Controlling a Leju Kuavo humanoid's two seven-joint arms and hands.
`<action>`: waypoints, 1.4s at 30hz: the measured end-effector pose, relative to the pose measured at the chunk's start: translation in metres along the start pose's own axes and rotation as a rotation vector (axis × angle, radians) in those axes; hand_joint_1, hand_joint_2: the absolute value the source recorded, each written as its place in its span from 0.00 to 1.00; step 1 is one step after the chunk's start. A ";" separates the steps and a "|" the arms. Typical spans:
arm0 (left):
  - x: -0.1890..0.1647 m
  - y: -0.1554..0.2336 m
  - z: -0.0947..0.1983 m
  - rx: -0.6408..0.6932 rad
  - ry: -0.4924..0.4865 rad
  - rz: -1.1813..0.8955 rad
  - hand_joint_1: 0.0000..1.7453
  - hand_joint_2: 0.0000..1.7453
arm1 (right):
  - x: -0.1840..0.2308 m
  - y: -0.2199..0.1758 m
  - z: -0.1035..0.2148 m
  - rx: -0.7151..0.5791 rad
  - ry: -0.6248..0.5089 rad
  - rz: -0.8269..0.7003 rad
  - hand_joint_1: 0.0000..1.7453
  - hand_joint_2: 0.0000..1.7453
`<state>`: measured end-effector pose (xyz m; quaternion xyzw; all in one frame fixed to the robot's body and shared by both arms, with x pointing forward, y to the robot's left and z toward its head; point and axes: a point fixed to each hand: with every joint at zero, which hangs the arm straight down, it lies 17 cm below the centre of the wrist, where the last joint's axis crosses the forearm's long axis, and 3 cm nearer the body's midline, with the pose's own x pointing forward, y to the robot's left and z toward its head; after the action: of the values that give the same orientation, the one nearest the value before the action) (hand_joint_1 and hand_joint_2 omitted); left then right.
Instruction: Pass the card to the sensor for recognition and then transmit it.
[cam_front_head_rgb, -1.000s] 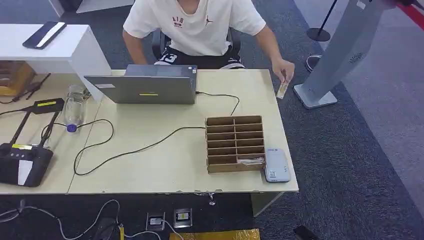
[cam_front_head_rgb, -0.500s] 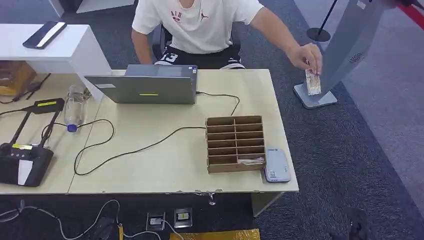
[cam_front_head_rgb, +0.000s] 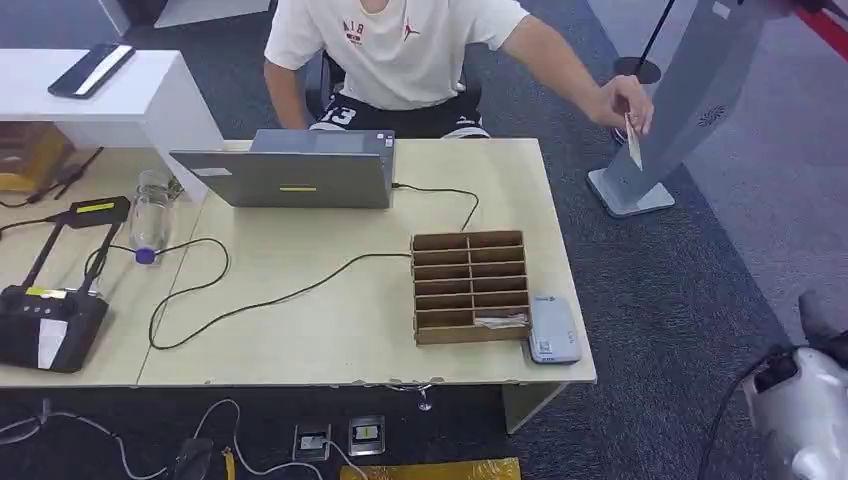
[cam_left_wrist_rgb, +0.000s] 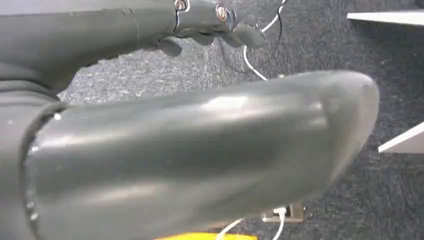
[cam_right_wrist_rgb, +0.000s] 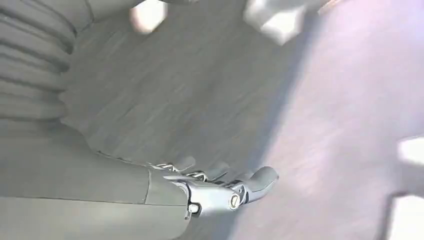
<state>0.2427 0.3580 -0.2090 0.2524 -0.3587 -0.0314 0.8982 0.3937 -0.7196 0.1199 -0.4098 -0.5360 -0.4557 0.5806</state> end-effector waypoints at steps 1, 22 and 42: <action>0.000 0.000 0.000 0.002 0.001 0.007 0.00 0.00 | 0.028 0.013 -0.001 0.008 -0.038 -0.063 0.00 1.00; 0.016 -0.010 0.004 -0.005 -0.079 -0.021 0.00 0.00 | 0.288 0.154 0.131 0.541 -0.681 -0.217 0.00 1.00; 0.051 -0.011 -0.006 -0.017 -0.162 -0.061 0.00 0.00 | 0.232 0.252 0.334 1.013 -1.249 0.482 0.00 1.00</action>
<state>0.2859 0.3384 -0.1855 0.2519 -0.4218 -0.0819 0.8671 0.5576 -0.3560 0.3842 -0.3797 -0.7965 0.2875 0.3724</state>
